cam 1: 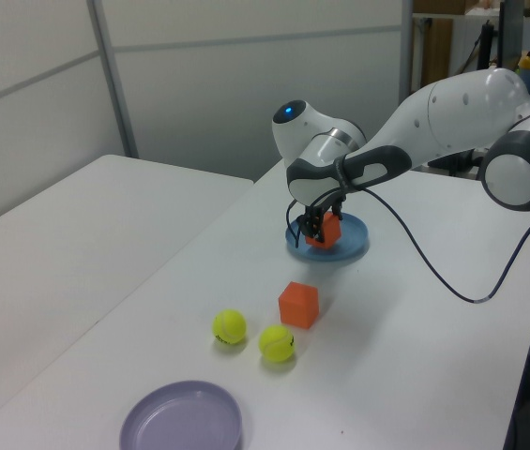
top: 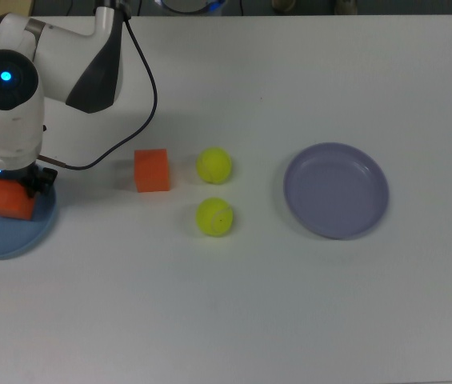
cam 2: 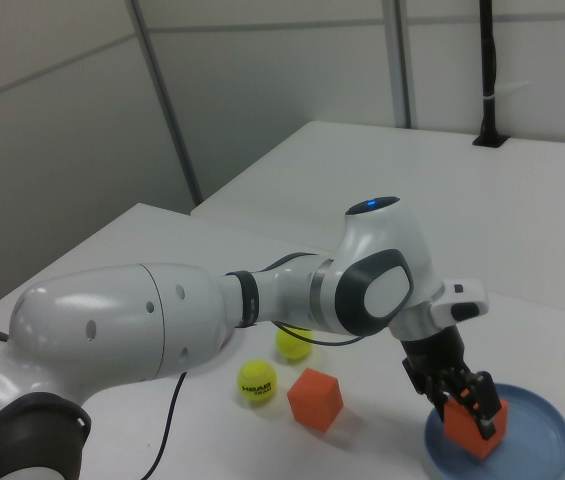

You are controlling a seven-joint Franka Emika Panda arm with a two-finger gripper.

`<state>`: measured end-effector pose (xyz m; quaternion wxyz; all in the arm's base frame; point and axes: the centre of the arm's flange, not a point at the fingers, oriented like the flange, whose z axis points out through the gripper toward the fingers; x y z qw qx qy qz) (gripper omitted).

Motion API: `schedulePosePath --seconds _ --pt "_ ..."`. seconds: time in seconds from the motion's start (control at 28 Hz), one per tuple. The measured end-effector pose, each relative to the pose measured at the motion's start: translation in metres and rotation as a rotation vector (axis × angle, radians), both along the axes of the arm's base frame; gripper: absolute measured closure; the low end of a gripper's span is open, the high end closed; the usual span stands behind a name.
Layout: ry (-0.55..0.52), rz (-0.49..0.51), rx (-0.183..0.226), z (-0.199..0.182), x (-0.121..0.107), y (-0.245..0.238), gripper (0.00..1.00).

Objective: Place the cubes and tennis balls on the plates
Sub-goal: 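Carry the orange cube onto the blue plate and release it, then move the gripper down onto the second orange cube and grasp it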

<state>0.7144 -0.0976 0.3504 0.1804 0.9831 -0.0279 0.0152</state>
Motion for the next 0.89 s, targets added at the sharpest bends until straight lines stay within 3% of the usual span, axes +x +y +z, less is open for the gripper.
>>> schedulePosePath --seconds 0.21,0.32,0.39,0.54,0.79,0.89 --pt "0.022 0.009 -0.005 0.021 0.0 0.004 0.0" --pt "0.11 0.038 -0.003 0.034 -0.01 0.011 0.0" --pt "0.158 0.059 0.021 0.048 -0.017 0.025 0.0" --pt "0.173 0.117 0.052 0.07 -0.022 0.069 0.0" --pt "0.223 0.256 0.044 0.073 -0.036 0.177 0.0" --pt "0.245 0.289 0.041 0.063 -0.042 0.2 0.0"
